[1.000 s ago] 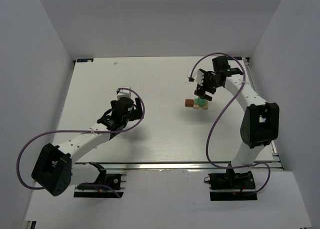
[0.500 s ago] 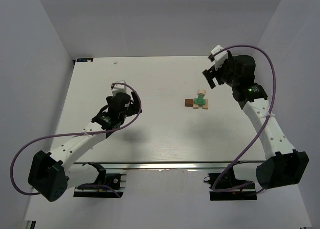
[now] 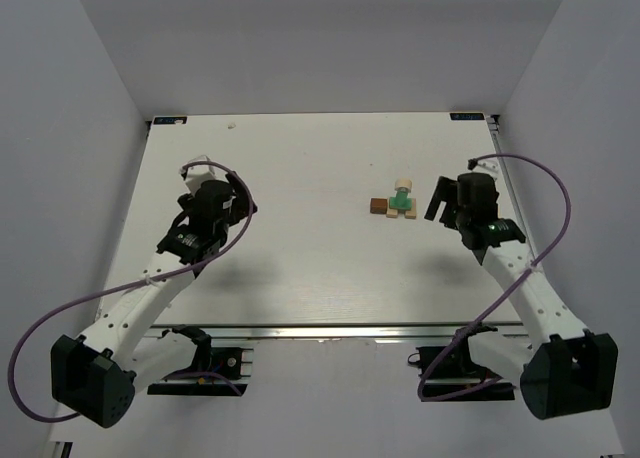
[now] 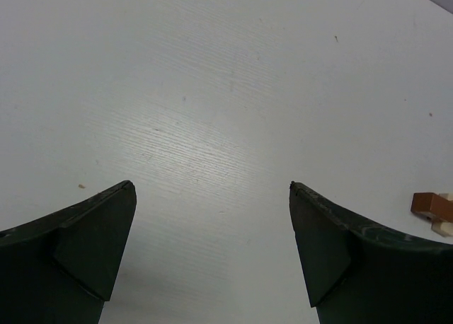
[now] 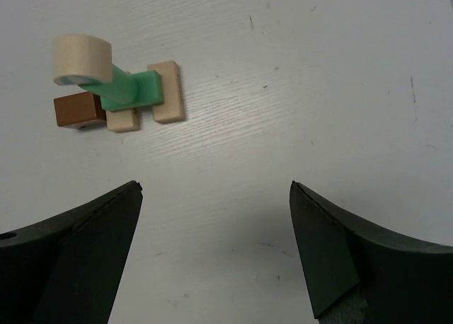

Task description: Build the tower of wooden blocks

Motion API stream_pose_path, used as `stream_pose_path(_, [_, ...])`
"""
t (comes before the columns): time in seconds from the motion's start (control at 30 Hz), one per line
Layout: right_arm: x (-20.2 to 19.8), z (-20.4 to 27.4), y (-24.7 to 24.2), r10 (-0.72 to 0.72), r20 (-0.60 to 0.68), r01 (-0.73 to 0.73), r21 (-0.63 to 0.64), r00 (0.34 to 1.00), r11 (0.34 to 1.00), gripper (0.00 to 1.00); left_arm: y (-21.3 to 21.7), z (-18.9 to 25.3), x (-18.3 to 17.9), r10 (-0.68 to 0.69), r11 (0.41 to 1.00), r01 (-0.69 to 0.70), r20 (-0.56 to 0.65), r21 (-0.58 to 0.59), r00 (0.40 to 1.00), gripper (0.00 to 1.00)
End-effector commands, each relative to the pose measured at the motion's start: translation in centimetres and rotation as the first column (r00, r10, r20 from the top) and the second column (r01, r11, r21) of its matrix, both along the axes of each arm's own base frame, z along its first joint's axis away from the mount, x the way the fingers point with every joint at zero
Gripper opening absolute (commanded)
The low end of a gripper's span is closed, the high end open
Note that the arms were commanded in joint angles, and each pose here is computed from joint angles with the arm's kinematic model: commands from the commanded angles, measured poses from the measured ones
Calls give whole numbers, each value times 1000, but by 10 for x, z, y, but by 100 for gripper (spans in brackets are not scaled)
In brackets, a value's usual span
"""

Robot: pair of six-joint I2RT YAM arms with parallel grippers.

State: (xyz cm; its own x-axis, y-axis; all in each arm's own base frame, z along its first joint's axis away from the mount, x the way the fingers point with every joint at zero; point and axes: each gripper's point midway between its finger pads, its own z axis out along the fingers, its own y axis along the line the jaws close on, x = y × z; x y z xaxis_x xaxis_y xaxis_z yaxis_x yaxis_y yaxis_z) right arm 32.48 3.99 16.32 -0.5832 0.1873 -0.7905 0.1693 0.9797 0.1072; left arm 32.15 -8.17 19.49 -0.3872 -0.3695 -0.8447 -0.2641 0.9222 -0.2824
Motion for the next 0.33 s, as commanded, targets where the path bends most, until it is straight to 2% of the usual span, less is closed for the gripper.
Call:
stream_pose_path(0.0, [-3,33,-7,-116,165,99,109,979,989,89,7,-2,-3,28,999,-28,-2,-38,1000,98])
stream_pose_path(0.3, [-20,38,-30,-194,236,183,66,952,981,89,7,2,-10,19,997,-16,38,-69,999,98])
